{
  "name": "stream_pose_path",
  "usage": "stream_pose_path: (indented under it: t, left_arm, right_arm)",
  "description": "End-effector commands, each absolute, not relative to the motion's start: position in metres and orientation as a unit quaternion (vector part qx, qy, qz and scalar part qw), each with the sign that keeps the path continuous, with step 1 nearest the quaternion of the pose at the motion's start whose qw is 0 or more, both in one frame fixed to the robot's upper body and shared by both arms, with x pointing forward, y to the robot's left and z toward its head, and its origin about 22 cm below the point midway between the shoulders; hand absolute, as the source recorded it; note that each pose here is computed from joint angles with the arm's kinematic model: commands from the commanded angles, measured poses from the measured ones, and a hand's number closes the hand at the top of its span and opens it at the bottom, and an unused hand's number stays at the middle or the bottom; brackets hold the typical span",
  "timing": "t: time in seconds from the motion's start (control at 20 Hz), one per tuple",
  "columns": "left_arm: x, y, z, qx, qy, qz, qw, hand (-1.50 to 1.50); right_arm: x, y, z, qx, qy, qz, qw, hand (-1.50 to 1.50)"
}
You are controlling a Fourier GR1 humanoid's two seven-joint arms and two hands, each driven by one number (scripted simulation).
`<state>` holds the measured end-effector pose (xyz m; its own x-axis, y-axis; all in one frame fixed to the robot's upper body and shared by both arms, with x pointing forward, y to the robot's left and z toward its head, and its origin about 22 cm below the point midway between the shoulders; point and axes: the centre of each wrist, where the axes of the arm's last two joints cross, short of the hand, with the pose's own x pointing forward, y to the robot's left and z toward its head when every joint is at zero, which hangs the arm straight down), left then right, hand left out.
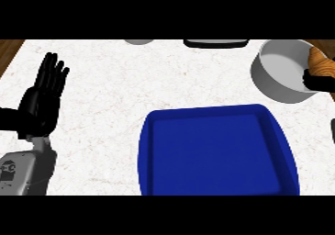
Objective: Pick the croissant from the tray and place it in the pot
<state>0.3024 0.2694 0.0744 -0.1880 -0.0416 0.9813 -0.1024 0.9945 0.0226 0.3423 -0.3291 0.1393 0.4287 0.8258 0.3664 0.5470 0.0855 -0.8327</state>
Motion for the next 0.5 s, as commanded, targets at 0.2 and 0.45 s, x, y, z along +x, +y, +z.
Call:
stream_pose_path:
  t: [0.2,0.45]
  left_arm:
    - [0.315,0.256,0.073,0.044,-0.772,0.015,0.633,0.0]
    - [0.305,0.279,0.079,0.045,-0.769,0.017,0.638,0.0]
  right_arm:
    - [0.355,-0.41,0.107,-0.657,-0.519,0.14,0.529,1.5]
    - [0.35,-0.431,0.089,-0.659,-0.503,0.149,0.54,1.5]
